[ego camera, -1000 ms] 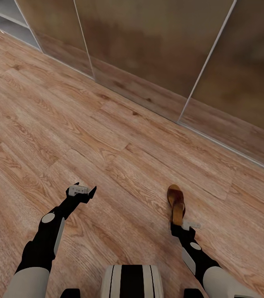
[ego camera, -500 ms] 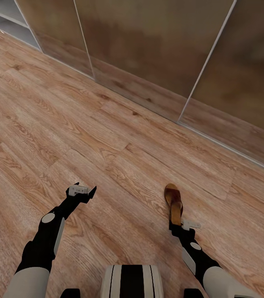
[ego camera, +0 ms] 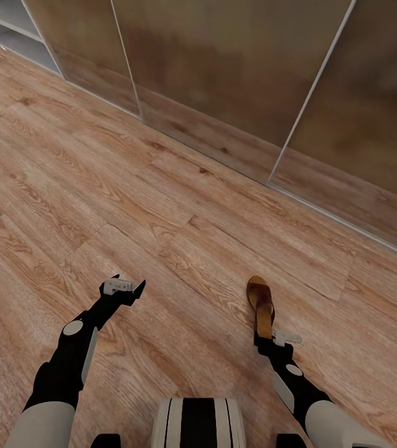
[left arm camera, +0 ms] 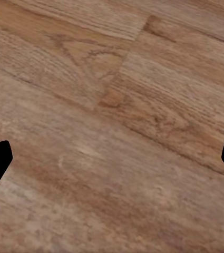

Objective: Pick up the two gym shoes and the two sandals from the corridor floor and place them onto the hallstand (shoe rack) in the corridor, making sure they are on the rack and not on the floor. Arrange them so the two gym shoes are next to each other and the two sandals are next to each other.

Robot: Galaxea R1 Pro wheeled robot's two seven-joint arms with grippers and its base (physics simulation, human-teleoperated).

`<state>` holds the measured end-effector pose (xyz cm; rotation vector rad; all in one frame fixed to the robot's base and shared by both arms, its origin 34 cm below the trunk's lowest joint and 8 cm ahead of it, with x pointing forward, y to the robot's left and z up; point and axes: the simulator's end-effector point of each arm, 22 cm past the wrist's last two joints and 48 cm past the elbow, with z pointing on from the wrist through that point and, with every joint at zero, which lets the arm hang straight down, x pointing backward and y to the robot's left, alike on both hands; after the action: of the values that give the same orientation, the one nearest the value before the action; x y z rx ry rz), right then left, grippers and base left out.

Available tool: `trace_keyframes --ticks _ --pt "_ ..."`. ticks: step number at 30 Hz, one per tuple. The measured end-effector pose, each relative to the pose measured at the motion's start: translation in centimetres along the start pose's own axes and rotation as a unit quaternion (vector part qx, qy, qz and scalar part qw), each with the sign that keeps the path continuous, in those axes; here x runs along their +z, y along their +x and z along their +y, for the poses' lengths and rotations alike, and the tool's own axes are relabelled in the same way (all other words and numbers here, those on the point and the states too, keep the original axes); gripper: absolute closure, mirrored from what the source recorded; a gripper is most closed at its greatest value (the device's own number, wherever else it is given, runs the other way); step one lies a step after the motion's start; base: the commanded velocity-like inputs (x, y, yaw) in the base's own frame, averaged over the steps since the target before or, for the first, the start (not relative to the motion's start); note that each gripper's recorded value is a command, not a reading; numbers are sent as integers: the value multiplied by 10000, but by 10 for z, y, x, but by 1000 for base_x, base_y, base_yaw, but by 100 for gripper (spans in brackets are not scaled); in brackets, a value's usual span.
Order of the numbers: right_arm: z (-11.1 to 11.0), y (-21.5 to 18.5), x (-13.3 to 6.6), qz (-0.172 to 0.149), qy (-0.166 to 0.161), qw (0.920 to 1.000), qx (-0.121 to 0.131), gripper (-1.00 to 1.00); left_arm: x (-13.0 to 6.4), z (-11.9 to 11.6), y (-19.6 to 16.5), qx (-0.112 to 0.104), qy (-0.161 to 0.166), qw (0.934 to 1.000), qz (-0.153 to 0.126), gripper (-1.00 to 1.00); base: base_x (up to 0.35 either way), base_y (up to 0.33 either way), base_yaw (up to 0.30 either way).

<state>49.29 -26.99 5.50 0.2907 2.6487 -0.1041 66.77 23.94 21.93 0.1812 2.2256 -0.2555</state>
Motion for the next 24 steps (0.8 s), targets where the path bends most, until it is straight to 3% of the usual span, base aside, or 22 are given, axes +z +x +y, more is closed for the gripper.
trace_keyframes --ticks 10,14,20,24 --pt "2 -5 1 -20 -21 10000 -15 100 0 0 1 -4 -1 10000 10 -100 0 0 0" --pt "8 -41 5 -287 -69 9996 17 100 0 1 1 0 -16 10000 16 -100 0 0 0" --pt "23 -94 4 133 -232 9996 -52 100 0 1 1 -4 -21 10000 25 -100 0 0 0" --pt "32 -154 -13 116 -345 9993 -59 100 0 1 4 -34 -17 10000 92 -100 0 0 0"
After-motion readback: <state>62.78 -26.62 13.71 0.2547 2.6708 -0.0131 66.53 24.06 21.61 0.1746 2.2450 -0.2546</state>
